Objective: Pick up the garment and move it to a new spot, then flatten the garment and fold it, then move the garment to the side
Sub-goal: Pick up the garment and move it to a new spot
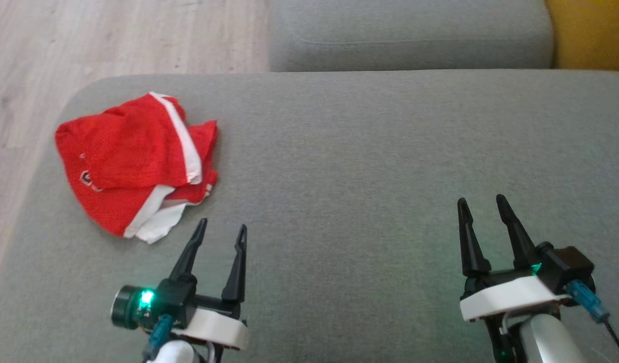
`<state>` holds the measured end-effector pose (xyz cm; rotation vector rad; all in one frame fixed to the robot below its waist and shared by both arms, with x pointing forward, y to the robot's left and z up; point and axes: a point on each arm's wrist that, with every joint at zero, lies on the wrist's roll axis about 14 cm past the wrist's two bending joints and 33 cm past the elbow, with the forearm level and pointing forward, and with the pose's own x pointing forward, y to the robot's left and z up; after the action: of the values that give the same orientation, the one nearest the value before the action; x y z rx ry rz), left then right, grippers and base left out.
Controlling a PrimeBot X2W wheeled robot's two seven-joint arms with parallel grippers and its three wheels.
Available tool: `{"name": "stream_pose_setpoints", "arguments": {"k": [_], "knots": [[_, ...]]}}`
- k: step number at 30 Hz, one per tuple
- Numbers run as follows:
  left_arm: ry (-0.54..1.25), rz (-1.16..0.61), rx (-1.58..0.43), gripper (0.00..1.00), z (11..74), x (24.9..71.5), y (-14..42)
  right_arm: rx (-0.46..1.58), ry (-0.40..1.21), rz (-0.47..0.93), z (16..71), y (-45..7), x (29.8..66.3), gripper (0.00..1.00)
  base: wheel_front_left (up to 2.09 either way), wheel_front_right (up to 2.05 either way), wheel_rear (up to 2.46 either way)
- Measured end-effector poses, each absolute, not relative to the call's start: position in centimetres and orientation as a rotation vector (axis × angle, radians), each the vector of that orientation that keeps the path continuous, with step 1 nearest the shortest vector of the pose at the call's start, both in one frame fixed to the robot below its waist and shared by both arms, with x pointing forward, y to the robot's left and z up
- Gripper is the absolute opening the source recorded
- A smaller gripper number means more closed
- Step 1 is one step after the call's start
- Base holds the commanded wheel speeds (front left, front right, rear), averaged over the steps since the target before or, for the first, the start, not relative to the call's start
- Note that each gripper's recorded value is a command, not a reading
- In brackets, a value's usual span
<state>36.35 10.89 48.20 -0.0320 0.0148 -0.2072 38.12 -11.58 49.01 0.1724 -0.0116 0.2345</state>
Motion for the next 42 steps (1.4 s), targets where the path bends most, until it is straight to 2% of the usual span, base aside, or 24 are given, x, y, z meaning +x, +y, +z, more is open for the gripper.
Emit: {"name": "stream_pose_setpoints", "arguments": {"k": [17,28,37,42], "knots": [[-0.006,0.056,-0.011,1.00,48.6,32.4,19.2,0.180,-0.002,0.509,49.6,-2.4,37.8,1.00,0.00,0.00,0.00],[0.002,0.163,-0.022,1.00,48.0,29.0,21.9,0.193,0.022,0.629,49.4,1.6,36.9,1.00,0.00,0.00,0.00],[0.031,0.147,0.006,1.00,47.3,28.9,21.9,0.207,0.041,0.648,48.9,2.2,36.8,1.00,0.00,0.00,0.00],[0.037,0.062,0.074,1.00,48.1,32.2,22.3,0.217,0.058,0.623,48.1,1.5,37.4,1.00,0.00,0.00,0.00]]}}
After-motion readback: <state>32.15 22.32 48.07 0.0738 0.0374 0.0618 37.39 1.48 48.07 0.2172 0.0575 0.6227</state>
